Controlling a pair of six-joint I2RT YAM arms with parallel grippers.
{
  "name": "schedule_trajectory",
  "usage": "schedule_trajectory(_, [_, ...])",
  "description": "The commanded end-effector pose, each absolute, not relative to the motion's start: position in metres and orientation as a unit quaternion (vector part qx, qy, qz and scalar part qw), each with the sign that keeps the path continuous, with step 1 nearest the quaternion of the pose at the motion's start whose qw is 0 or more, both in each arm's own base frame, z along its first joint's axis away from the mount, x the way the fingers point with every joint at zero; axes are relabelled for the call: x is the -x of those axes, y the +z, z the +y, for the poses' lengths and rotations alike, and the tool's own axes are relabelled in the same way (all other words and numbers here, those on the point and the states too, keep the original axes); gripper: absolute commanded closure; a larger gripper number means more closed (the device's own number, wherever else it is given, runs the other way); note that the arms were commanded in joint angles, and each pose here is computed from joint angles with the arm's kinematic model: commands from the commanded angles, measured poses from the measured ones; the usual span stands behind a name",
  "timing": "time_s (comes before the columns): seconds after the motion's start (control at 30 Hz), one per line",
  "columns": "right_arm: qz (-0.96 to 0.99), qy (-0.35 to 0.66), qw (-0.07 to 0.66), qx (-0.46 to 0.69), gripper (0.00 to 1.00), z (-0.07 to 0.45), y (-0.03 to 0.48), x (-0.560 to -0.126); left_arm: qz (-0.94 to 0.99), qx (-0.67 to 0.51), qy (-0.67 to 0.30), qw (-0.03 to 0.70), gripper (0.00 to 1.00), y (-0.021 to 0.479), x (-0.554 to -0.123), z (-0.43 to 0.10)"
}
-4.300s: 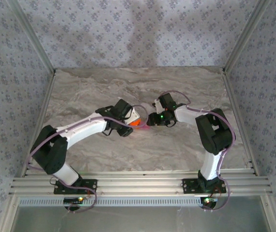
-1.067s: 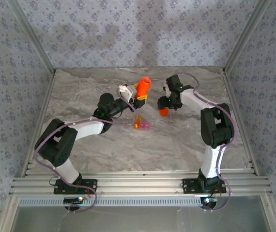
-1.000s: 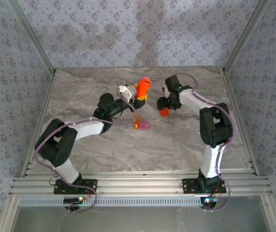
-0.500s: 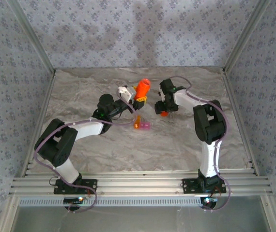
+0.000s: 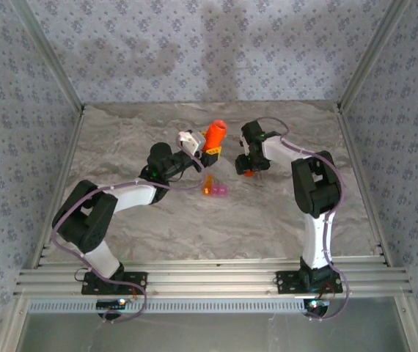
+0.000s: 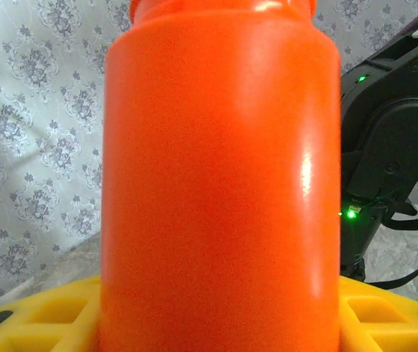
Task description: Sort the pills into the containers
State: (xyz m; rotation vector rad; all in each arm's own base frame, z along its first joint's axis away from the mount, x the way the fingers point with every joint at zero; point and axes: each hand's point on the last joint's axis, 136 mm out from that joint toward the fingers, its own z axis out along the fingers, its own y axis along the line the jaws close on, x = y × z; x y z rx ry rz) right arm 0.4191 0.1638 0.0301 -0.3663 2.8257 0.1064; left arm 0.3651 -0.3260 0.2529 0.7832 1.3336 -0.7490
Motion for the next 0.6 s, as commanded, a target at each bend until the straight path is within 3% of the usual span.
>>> schedule_trajectory(0.0, [0.982,0.027,0.134,0.134,0.37,0.1614,0.0251,-0.4208,0.566,-0.348,-0.343,0.664,1.0,0.2688,-0.3603,-0.3261])
schedule_trajectory(0.23, [0.982,0.031,0.132,0.13,0.38,0.1612,0.0231,-0.422,0.567,-0.349,-0.347,0.661,1.0,0.2675,-0.3607,-0.3279])
schedule_trajectory(0.57, [0.982,0.043,0.141,0.122,0.51,0.1607,0.0326,-0.4222,0.564,-0.339,-0.361,0.661,1.0,0.2622,-0.3614,-0.3299])
